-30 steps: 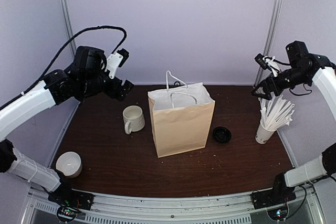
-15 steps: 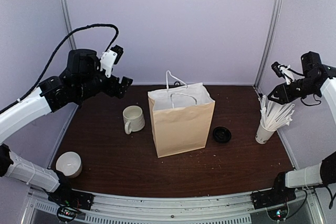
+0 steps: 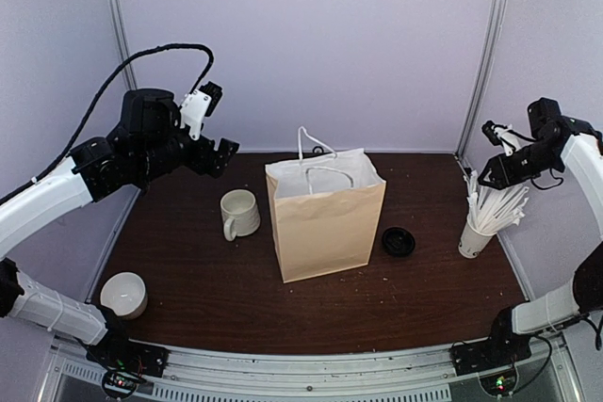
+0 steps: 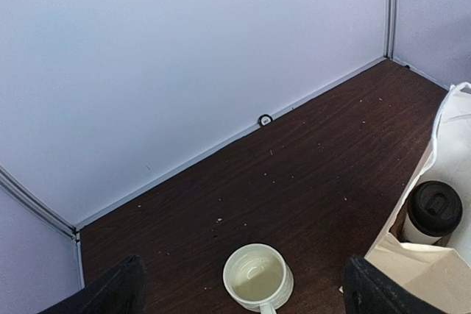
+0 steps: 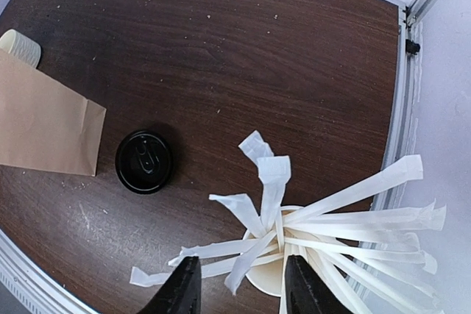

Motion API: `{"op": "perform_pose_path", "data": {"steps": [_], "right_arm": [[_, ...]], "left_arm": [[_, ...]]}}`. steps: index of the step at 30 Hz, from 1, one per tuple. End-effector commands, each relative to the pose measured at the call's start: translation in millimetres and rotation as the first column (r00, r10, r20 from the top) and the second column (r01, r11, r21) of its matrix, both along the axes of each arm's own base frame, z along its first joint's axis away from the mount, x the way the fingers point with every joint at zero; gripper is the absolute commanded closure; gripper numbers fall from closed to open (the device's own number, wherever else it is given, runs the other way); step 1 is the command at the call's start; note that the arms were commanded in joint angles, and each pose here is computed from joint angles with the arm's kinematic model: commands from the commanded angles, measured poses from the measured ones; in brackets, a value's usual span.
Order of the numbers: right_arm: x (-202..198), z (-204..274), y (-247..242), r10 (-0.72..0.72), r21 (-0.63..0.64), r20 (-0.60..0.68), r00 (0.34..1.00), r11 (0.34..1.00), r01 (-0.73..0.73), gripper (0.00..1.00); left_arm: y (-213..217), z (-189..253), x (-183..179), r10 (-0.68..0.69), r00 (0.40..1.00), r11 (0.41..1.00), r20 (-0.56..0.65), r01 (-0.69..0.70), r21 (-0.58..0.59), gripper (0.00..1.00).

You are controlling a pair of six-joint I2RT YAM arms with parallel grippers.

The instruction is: Pack the takeout coffee

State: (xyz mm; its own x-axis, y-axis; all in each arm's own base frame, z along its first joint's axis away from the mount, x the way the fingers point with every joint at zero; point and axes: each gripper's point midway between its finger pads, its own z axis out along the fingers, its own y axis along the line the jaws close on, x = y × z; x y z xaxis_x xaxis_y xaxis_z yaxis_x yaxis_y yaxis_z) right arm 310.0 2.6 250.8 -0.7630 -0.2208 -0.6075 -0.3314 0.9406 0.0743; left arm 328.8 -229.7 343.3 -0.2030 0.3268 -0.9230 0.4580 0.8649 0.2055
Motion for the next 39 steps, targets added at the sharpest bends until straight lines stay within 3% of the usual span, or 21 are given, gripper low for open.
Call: {"op": "perform_pose_path", "data": {"steps": [1,4,9,14,32,39], "right_arm": [[10.2,-5.2,-10.8,-0.054,-0.024,0.005,0.999,0.998,0.054,0.63],[12.2,-9.2,-9.8,-0.051,-0.013,-0.008,0.999,0.999,0.051,0.72],[12.8,-8.6,-8.2,-0.049,-0.003,-0.004,0.999,0.999,0.049,0.78],[12.8,-6.3,-8.2,-0.052,-0.001,0.004,0.999,0.999,0.052,1.00],[-17.6,95.1,-7.0,-0.005,-0.094,0.159,0.987,0.995,0.020,1.00],[-26.0,81.7,6.9,0.049,-0.032,0.083,0.995,0.998,-0.046,1.00]], "left_arm": [[-4.5,11.7,0.1,-0.015,0.999,0.999,0.032,0.016,-0.043,0.03],[-5.5,9.7,0.5,-0.018,0.999,0.999,0.027,0.019,-0.040,0.03],[-7.1,10.0,-0.5,-0.028,0.999,0.999,0.024,0.029,-0.043,0.03],[-8.0,8.9,-0.9,-0.033,0.999,0.999,0.019,0.034,-0.043,0.03],[-7.7,6.1,1.4,-0.030,0.999,0.999,0.023,0.030,-0.013,0.04],[-8.5,4.4,2.2,-0.031,0.999,0.999,0.019,0.031,-0.010,0.04]]}}
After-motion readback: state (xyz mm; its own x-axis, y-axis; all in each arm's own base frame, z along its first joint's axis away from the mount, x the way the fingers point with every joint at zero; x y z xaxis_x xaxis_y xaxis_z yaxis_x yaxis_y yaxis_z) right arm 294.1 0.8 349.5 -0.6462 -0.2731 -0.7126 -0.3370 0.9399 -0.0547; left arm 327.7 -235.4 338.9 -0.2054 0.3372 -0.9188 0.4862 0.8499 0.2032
